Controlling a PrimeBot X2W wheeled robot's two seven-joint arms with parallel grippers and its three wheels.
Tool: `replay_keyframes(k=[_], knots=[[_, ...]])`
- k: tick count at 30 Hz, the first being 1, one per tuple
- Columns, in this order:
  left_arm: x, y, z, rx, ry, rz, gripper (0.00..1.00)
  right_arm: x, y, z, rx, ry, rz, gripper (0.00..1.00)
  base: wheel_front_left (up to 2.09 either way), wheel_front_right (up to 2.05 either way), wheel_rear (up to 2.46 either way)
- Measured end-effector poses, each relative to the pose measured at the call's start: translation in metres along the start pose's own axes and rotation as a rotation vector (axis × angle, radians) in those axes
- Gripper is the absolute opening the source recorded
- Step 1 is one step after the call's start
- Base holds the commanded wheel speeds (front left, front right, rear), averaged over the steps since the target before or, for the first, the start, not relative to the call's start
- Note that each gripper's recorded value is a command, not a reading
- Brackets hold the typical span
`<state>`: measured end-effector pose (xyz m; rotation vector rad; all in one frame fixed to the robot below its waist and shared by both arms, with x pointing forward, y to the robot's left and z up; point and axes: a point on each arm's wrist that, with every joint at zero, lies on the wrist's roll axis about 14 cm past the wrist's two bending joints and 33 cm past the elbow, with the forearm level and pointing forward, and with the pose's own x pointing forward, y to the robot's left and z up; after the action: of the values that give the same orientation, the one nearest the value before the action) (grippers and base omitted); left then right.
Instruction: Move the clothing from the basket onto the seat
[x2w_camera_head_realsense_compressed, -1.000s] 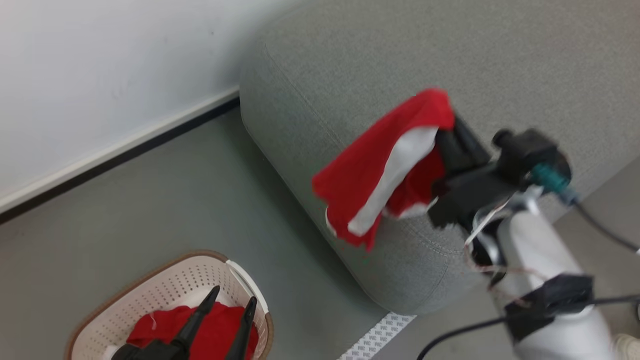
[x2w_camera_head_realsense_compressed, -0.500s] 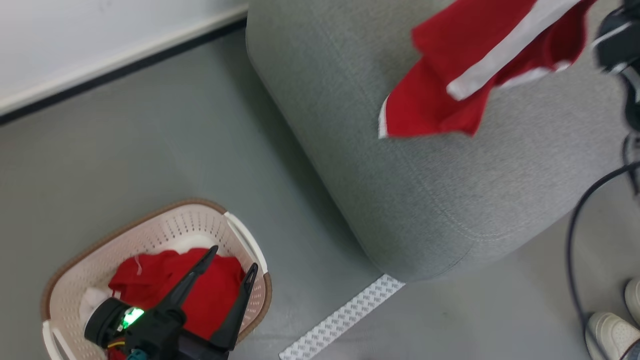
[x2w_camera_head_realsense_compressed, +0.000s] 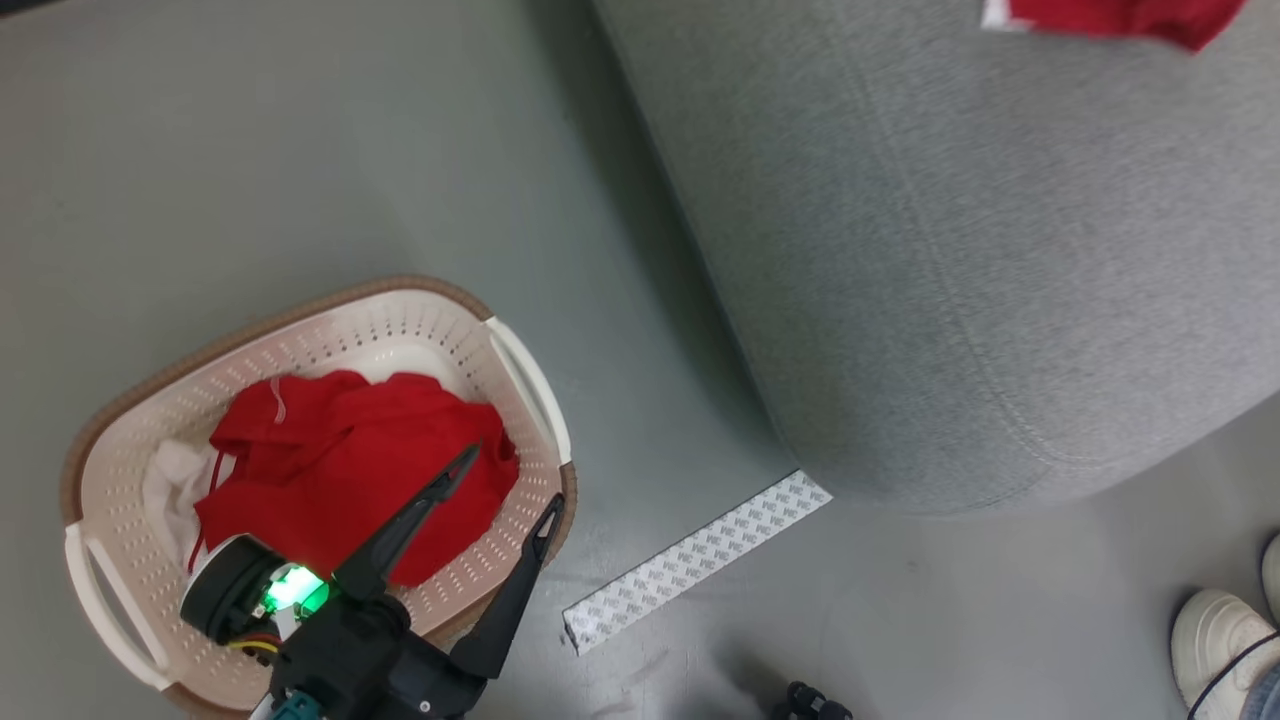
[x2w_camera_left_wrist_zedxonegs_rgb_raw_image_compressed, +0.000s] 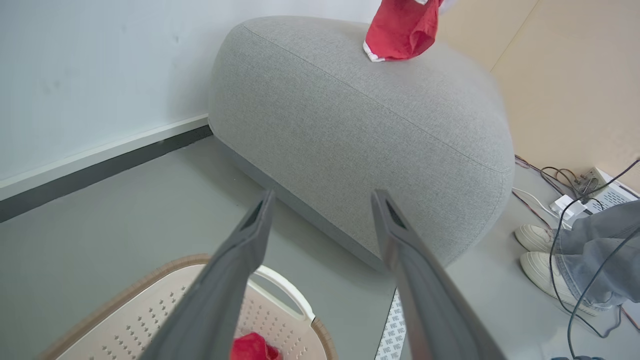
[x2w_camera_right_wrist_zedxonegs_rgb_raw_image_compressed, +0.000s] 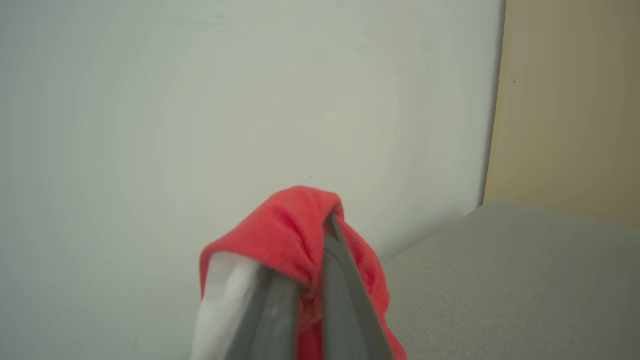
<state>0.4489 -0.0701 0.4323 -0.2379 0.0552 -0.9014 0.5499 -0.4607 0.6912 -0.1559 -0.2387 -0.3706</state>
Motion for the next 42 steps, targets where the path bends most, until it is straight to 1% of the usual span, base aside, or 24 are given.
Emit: replay_keyframes(k=[3,5,9,13,15,16,17,18,19,22,26,29,34,42], knots=[[-0.004,0.006,-0.007,-0.007,0.010,0.020,1.00,0.011,-0.005,-0.002,-0.005,-0.014,-0.024,0.00,0.00,0.00,0.00],[-0.006,0.010,-0.011,-0.013,0.017,0.035,1.00,0.015,-0.001,-0.018,-0.009,0.018,-0.023,0.00,0.00,0.00,0.00],[-0.011,0.016,-0.021,-0.026,0.033,0.051,1.00,0.010,0.010,-0.075,-0.008,0.139,-0.019,0.00,0.00,0.00,0.00],[-0.016,0.017,-0.027,-0.032,0.051,0.059,1.00,-0.012,0.025,-0.144,-0.028,0.302,0.000,0.00,0.00,0.00,0.00],[-0.018,0.015,-0.028,-0.036,0.058,0.056,1.00,-0.021,0.029,-0.164,-0.022,0.350,0.000,0.02,0.00,0.00,0.00],[-0.019,0.014,-0.029,-0.037,0.061,0.055,1.00,-0.024,0.030,-0.172,-0.019,0.372,-0.003,0.25,0.00,0.00,0.00],[-0.019,0.014,-0.029,-0.040,0.063,0.056,1.00,-0.028,0.031,-0.178,-0.023,0.389,-0.002,0.64,0.00,0.00,0.00],[-0.019,0.012,-0.029,-0.043,0.065,0.055,1.00,-0.032,0.031,-0.184,-0.022,0.407,-0.007,0.98,0.00,0.00,0.00],[-0.020,0.011,-0.029,-0.045,0.067,0.054,1.00,-0.036,0.028,-0.190,-0.015,0.425,-0.020,1.00,0.00,0.00,0.00],[-0.020,0.011,-0.026,-0.038,0.059,0.059,1.00,-0.041,0.027,-0.195,-0.020,0.455,-0.026,1.00,0.00,0.00,0.00],[-0.020,0.009,-0.018,-0.033,0.032,0.065,1.00,-0.042,0.025,-0.189,-0.032,0.450,-0.022,1.00,0.00,0.00,0.00],[-0.018,0.005,-0.010,-0.039,0.006,0.065,1.00,-0.044,0.027,-0.182,-0.061,0.444,0.003,1.00,0.00,0.00,0.00],[-0.021,-0.007,-0.004,-0.047,-0.001,0.060,1.00,-0.069,0.032,-0.187,-0.101,0.500,0.058,1.00,0.00,0.00,0.00],[-0.035,-0.029,0.012,-0.064,-0.013,0.089,1.00,-0.107,0.036,-0.168,-0.071,0.519,0.112,1.00,0.00,0.00,0.00]])
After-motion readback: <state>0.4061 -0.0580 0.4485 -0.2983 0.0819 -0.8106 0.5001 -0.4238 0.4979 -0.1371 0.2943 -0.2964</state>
